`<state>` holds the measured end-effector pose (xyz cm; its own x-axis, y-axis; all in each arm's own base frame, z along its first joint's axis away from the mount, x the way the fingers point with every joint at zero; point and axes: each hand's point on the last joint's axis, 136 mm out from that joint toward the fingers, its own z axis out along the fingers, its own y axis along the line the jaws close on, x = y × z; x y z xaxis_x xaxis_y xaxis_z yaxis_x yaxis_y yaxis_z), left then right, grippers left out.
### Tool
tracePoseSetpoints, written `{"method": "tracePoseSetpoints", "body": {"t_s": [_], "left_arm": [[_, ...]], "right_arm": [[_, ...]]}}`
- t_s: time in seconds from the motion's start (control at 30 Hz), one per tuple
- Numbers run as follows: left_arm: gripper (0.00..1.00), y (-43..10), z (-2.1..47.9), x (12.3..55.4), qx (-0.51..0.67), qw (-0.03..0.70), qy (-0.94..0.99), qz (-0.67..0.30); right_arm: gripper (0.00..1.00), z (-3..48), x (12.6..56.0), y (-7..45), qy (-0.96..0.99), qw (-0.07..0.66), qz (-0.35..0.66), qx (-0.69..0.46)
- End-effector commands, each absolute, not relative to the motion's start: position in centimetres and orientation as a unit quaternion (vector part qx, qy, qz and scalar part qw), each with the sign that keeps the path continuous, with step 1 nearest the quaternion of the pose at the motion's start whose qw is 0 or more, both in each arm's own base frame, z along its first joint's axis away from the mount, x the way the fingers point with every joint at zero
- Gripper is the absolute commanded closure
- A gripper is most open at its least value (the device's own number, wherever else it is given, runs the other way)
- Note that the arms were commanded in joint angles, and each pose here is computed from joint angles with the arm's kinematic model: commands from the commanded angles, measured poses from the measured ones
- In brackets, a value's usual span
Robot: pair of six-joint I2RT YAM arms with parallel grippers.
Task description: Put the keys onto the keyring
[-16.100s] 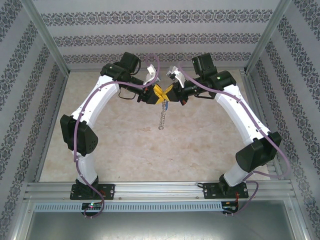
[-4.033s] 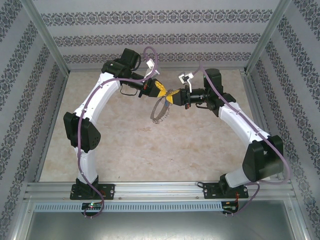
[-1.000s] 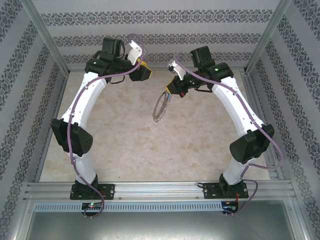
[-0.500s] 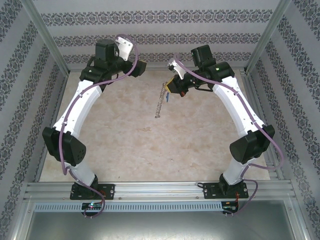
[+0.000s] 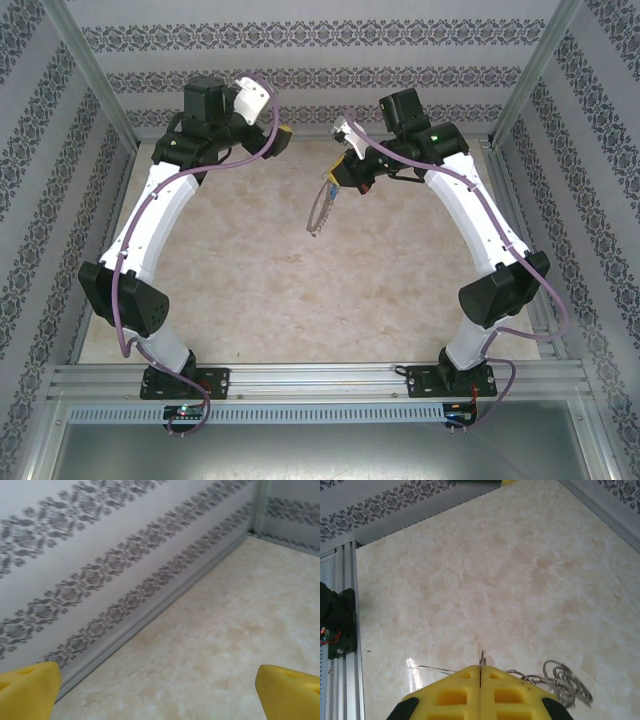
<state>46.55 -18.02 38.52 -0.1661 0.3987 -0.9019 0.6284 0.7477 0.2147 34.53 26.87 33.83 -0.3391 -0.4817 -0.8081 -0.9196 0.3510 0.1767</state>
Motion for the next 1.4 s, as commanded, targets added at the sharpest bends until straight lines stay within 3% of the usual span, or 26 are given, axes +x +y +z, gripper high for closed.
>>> {"method": "tracePoseSetpoints", "body": {"t_s": [0.0,0.33,0.87,1.17,1.37], "left_arm": [[0.03,-19.9,38.3,42.9,0.430,0.513,0.726,-0.158],[0.09,-22.4,37.1,37.5,0.511,0.452,0.681,-0.268],[0.39,-24.5,36.4,36.3,0.506,0.403,0.669,-0.365],[0.65,-25.3,35.9,35.5,0.513,0.377,0.665,-0.391],[0.68,-25.7,35.9,34.7,0.519,0.361,0.660,-0.407]], "right_arm": [[1.00,35.1,34.1,27.6,0.729,0.347,0.328,-0.490],[1.00,34.0,34.1,27.5,0.737,0.332,0.306,-0.503],[1.00,35.2,33.6,29.5,0.705,0.342,0.319,-0.533],[1.00,35.3,33.4,29.8,0.693,0.342,0.329,-0.543],[1.00,35.7,33.0,30.0,0.683,0.343,0.340,-0.548]]}}
